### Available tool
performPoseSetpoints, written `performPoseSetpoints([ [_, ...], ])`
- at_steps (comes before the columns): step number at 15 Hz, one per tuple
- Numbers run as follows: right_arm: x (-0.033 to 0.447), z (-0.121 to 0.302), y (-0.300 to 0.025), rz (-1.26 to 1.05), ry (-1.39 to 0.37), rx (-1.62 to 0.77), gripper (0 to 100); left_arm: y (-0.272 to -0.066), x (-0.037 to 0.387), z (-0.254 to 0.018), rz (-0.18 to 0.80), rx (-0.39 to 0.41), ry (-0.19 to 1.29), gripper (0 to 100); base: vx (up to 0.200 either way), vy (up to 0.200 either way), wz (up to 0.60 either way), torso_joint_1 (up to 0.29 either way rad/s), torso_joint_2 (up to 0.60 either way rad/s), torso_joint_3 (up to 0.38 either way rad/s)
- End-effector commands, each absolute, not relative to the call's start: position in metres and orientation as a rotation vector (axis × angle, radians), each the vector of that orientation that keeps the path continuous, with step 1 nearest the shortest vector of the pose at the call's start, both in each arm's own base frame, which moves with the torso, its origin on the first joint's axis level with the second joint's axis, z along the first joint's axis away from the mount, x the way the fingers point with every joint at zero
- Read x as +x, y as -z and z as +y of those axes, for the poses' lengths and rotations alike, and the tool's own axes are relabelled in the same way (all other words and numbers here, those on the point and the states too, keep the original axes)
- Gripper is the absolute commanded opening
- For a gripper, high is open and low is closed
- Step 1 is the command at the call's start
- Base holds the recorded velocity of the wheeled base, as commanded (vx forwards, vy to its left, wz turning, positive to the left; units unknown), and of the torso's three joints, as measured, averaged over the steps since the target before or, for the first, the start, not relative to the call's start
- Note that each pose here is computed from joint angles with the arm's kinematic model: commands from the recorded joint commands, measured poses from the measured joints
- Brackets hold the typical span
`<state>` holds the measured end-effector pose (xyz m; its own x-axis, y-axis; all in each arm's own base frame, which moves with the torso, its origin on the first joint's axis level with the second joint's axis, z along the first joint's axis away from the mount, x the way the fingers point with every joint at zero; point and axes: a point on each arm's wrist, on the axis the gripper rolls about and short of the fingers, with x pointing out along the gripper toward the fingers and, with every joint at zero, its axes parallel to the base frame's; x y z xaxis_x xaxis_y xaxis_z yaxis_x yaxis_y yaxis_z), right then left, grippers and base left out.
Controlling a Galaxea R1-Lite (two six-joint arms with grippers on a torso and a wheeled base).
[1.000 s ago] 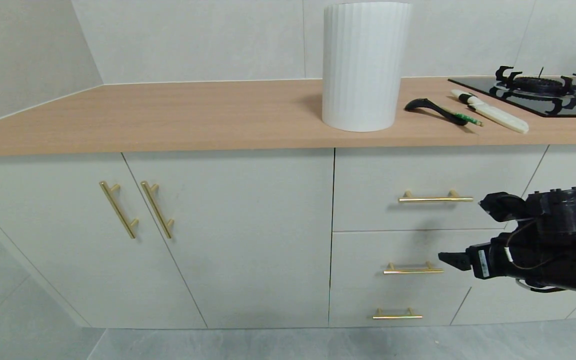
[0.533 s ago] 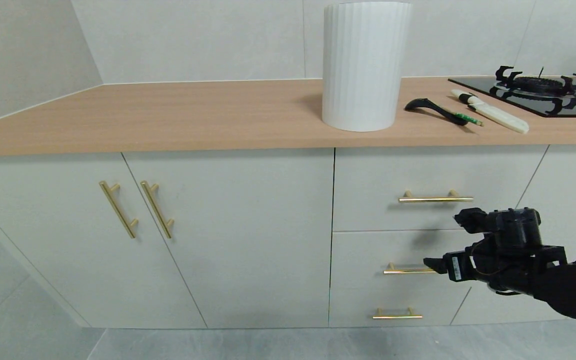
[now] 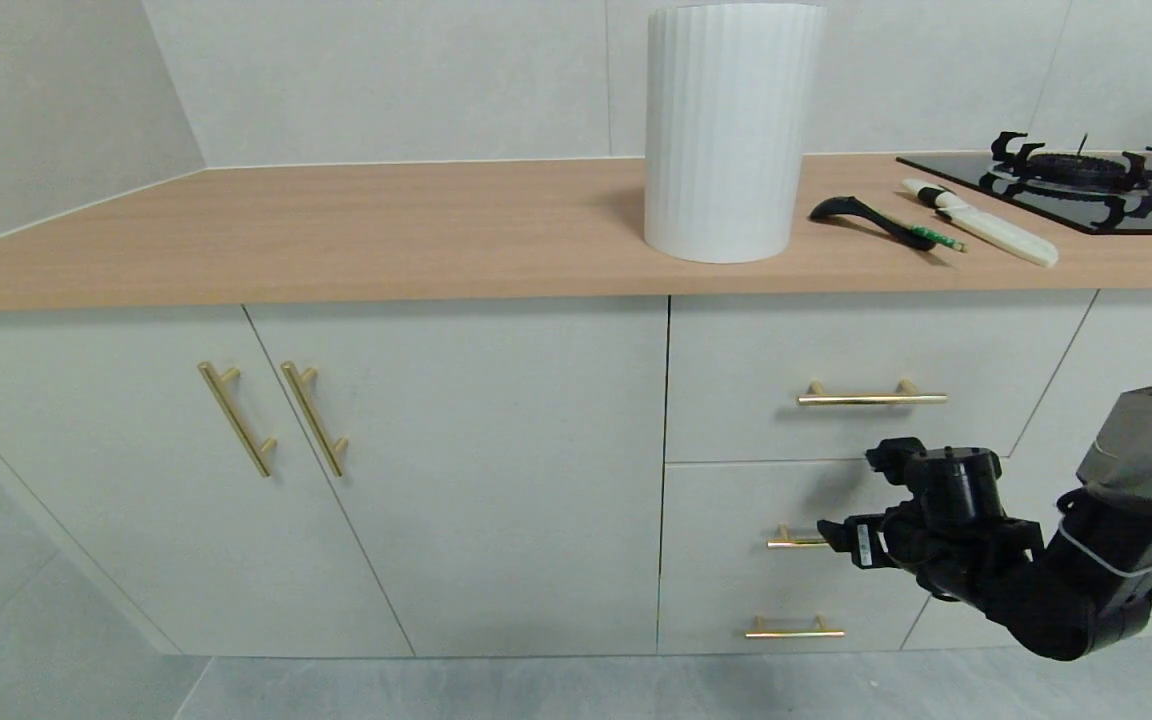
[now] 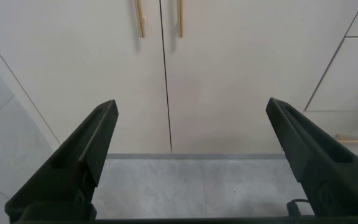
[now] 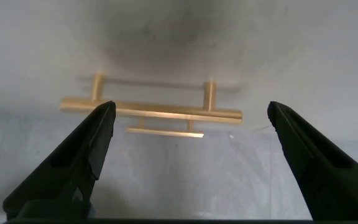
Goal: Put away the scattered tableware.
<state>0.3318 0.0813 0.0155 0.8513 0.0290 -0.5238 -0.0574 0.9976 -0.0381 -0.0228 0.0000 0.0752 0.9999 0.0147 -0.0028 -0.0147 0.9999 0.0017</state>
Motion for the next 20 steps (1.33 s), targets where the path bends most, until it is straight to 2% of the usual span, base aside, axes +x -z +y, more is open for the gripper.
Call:
performPoseSetpoints([
  [1,0.334,0.083,0.0,0.576,-0.043,-0.06,100,-0.075,-0.023,0.0,0.005,0.002,-0.015,100,0.0,0.0,0.0,0.0,0.0,0.0],
  [11,0.353,0.085,0.028,0.547,0.013,-0.043,100,-0.075,-0.023,0.0,0.005,0.002,-0.015,100,0.0,0.0,0.0,0.0,0.0,0.0],
  [20,0.349,0.084,0.034,0.576,0.016,-0.049,100,-0.075,-0.023,0.0,0.005,0.003,-0.015,100,0.0,0.0,0.0,0.0,0.0,0.0],
])
